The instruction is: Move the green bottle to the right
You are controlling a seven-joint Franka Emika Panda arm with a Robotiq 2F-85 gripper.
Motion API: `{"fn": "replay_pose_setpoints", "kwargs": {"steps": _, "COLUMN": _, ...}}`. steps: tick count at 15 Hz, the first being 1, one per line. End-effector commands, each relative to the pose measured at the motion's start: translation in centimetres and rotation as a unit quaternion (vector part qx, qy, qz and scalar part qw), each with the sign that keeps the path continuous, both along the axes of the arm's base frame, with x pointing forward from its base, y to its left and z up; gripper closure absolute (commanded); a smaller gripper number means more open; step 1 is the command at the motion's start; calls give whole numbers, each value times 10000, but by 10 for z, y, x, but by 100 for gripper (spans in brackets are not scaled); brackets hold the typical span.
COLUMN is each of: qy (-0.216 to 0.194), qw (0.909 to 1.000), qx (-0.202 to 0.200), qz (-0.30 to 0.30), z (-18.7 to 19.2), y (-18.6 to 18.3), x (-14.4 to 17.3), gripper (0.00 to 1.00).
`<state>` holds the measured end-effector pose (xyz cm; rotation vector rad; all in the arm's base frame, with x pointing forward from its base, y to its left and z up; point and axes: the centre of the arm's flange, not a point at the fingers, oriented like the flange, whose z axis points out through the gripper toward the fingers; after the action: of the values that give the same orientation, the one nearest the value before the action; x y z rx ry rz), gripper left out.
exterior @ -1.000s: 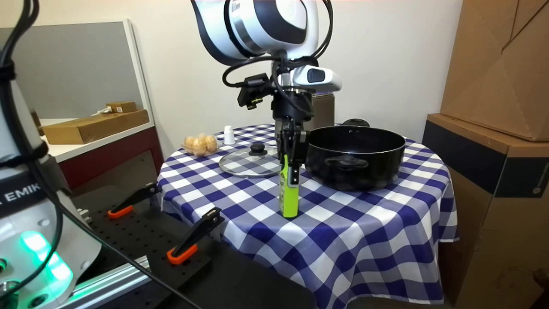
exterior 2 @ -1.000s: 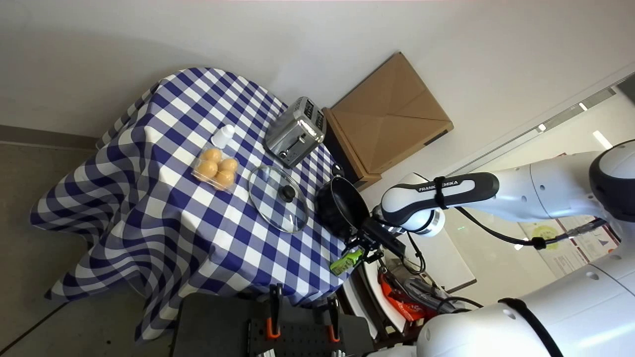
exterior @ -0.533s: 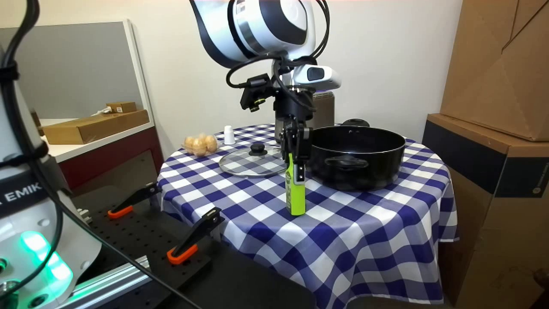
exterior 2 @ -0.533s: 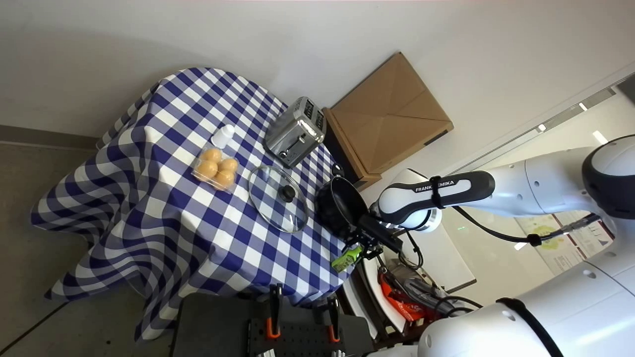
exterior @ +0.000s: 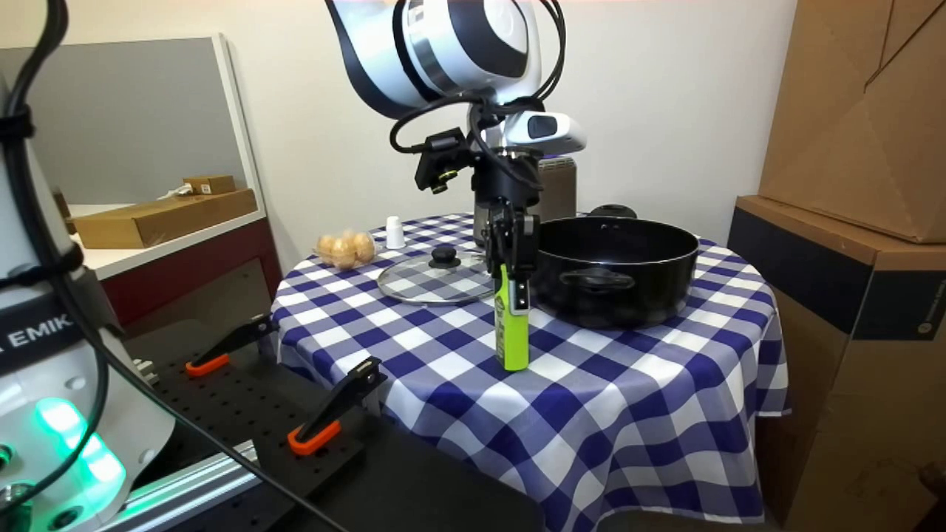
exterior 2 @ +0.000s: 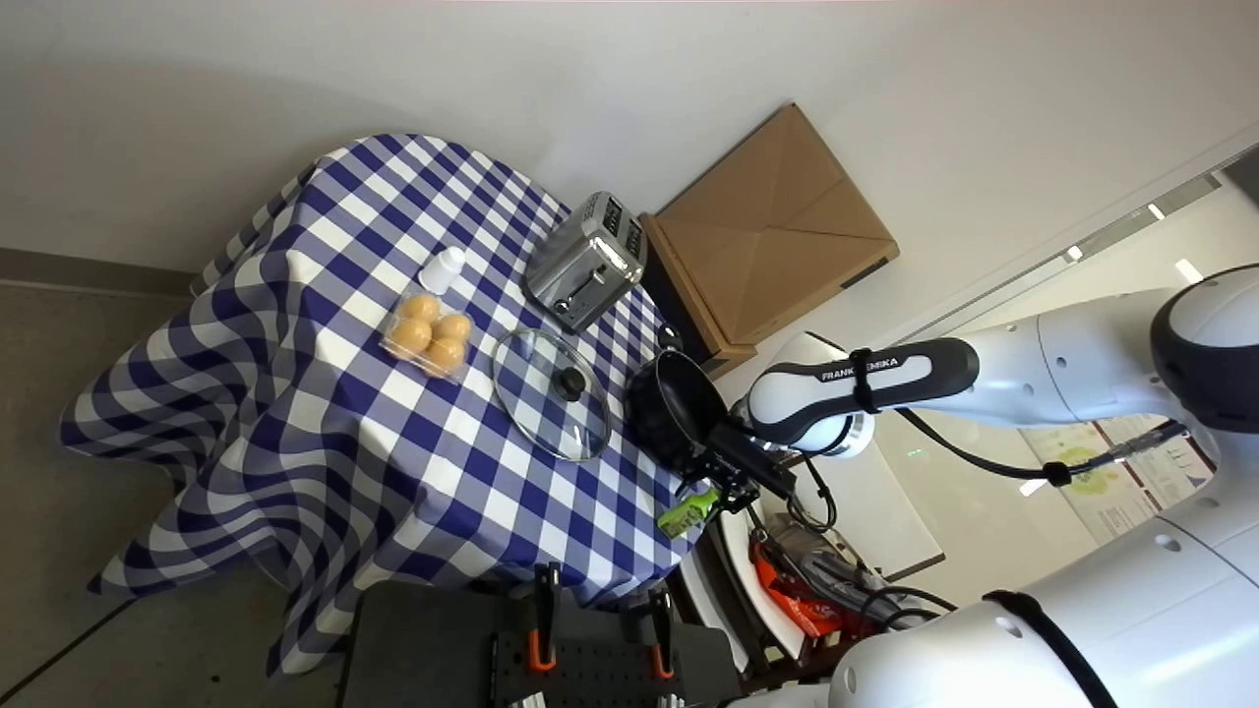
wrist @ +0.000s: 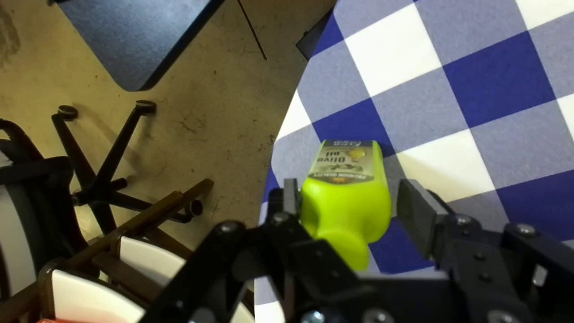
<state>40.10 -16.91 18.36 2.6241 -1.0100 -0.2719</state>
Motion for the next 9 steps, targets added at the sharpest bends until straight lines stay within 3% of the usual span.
{"fn": "replay_pose_setpoints", "kwargs": {"steps": 1, "qy": -67, "qw": 9999, "qx": -95, "qz": 10, "z": -2, "y": -1, "x": 4, "gripper": 9}}
{"fn": "replay_pose_setpoints", "kwargs": {"steps": 2, "qy": -75, "qw": 9999, "qx": -95, "qz": 13, "z": -2, "y": -1, "x": 4, "gripper": 2}}
{"fn": "replay_pose_setpoints", "kwargs": {"steps": 3, "qy": -80, "qw": 9999, "qx": -96, "qz": 16, "z": -1, "y": -1, "x": 4, "gripper": 0}}
{"fn": "replay_pose_setpoints", "kwargs": {"steps": 9, "qy": -388, "qw": 9992, "qx": -98, "qz": 55, "z": 23, "y": -5, "x": 5, "gripper": 0}}
